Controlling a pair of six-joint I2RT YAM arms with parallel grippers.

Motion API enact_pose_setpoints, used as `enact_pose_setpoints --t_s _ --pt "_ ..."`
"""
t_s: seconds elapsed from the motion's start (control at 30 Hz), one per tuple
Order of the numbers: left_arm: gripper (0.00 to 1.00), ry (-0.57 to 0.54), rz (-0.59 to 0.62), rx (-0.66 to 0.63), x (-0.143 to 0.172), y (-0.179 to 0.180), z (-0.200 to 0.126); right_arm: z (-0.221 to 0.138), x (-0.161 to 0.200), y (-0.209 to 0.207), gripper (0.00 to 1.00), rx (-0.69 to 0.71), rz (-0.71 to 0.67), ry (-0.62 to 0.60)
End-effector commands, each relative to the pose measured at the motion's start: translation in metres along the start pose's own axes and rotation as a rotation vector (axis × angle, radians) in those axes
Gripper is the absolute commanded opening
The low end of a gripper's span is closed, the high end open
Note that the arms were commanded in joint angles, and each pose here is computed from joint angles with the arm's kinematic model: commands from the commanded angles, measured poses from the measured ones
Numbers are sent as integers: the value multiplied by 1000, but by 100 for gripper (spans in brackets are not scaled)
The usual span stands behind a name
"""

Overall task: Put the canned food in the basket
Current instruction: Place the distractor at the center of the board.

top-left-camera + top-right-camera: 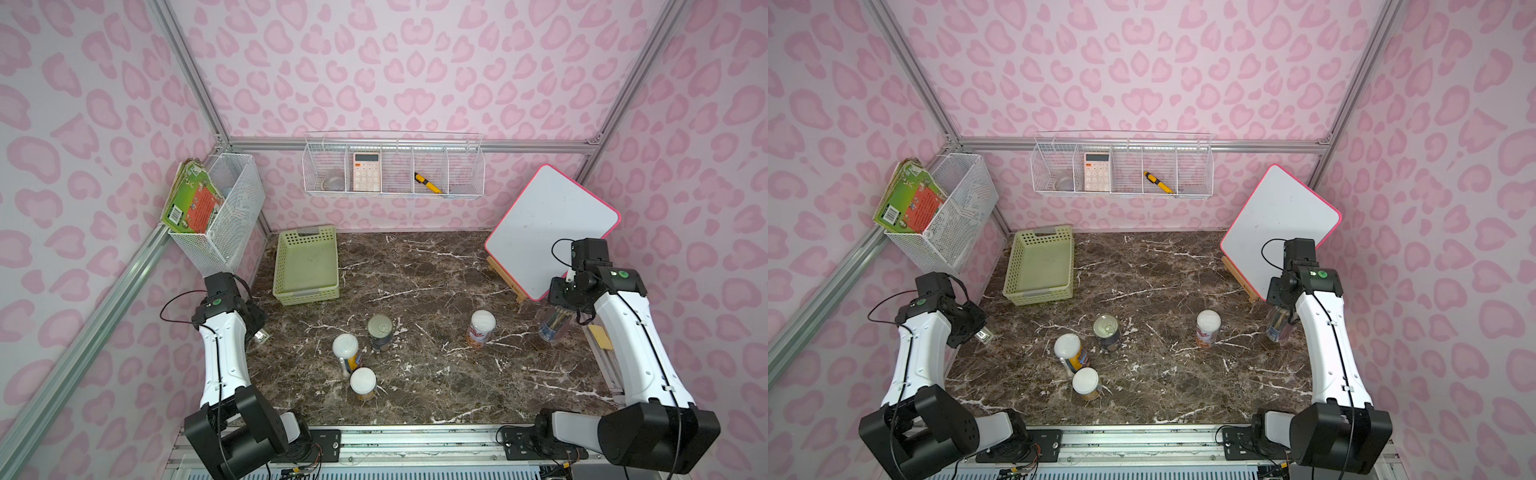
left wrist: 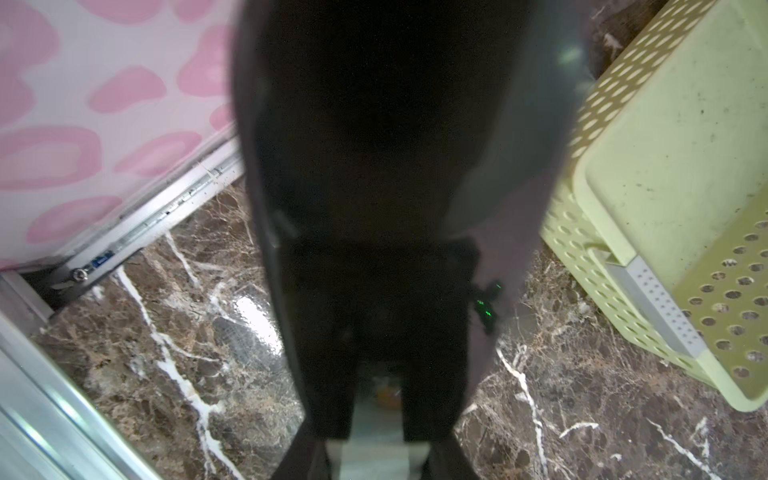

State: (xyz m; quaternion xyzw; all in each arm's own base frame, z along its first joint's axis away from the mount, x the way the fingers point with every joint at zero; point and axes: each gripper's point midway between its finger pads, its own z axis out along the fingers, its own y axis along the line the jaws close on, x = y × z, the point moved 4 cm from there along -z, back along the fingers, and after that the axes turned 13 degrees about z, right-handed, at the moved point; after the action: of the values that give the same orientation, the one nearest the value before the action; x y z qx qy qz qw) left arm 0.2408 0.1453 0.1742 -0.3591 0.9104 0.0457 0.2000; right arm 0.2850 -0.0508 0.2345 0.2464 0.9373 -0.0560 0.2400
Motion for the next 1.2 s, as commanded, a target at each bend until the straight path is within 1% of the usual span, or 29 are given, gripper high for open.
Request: enact_pose_setpoints --t_s 0.0,0.07,0.13,0.2,0.27,0.37,0.5,0.7,0.73,0.77,0.8,0.87,0.93,1.03,1.1,1.13,1.17 --pt "0 -41 -54 -14 -10 6 7 13 -14 2 28 -37 26 -71" --pt "0 -29 -65 -33 -11 8 12 20 -11 -1 28 -30 39 -70" --pt "0 14 -58 -35 -8 7 24 27 -8 -4 29 -14 43 -66" --pt "0 66 -56 -60 -5 10 35 26 -9 -5 29 -12 55 -77" --pt "0 107 -36 -57 -7 8 39 25 -10 -7 29 -17 66 -84" --pt "0 162 -38 -112 -4 14 53 26 -7 -8 30 -22 76 -87" --pt "0 265 -45 -80 8 8 77 31 -1 -7 30 -38 86 -78" --pt "0 331 -56 -14 20 -1 95 33 4 -7 31 -40 88 -68" --pt "2 347 -54 -11 23 -2 98 33 4 -7 33 -42 89 -69" --pt "9 365 -54 -6 25 -3 101 34 5 -7 35 -44 86 -66" --pt "19 383 -53 -2 27 -5 103 34 5 -7 38 -43 86 -65" --pt "30 406 -48 1 30 -7 106 34 6 -7 51 -46 87 -64" --pt "40 411 -41 7 31 -10 106 33 7 -6 68 -53 85 -66" --pt "49 402 -25 13 29 -16 99 29 6 -6 88 -63 83 -70" --pt "51 368 -10 24 26 -21 87 23 3 -5 99 -77 80 -84" --pt "52 343 1 32 24 -24 79 17 1 -4 100 -88 80 -95" --pt "56 317 7 34 22 -26 71 13 -1 -5 100 -87 82 -108"
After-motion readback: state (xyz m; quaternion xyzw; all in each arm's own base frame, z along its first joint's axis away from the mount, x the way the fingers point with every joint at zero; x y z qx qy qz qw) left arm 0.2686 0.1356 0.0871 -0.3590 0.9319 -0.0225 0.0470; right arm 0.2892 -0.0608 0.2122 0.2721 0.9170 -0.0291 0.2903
